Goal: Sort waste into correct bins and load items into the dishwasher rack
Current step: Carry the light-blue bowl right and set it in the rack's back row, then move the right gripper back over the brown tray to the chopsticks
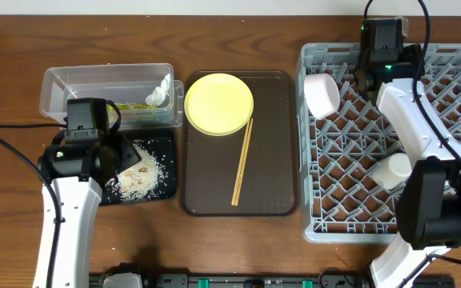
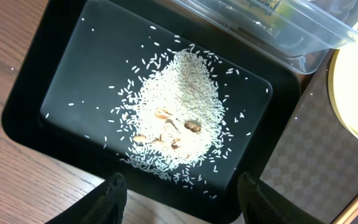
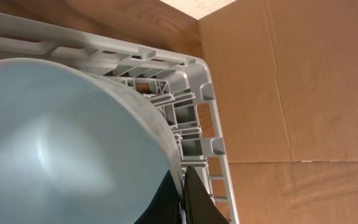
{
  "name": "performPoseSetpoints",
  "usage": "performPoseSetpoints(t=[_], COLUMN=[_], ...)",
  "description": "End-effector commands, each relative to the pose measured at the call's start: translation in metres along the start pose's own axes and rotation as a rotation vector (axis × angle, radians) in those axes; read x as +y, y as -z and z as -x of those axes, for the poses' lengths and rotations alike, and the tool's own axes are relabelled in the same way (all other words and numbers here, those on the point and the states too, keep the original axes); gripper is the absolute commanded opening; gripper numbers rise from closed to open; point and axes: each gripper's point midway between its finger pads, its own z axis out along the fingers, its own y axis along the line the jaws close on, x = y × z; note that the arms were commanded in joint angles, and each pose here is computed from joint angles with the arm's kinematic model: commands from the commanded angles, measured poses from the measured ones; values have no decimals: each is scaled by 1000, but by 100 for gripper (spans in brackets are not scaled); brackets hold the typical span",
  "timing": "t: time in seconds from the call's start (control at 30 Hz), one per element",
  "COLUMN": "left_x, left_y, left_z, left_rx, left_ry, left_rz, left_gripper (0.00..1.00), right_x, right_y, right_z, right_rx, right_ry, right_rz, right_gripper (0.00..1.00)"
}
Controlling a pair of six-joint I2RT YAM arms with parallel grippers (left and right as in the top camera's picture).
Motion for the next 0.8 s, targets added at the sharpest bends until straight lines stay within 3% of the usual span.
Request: performPoseSetpoints(t=[0.0,0.27,0.77], left_x=[1,1,1], left_y=[3,3,3], left_z=[2,2,2], left_rx=[-10,-10,-10], left_ry=[14,14,14], left_rz=[1,1,1], left_gripper=[61,61,60], right_x=[4,-8,28], right_y=[6,10,10], right_z=[4,5,-5], right_rx=[-5,0,29], right_ry=[-28,-65,7], right_rz=[-37,-117,-107], right_gripper=[1,1,1])
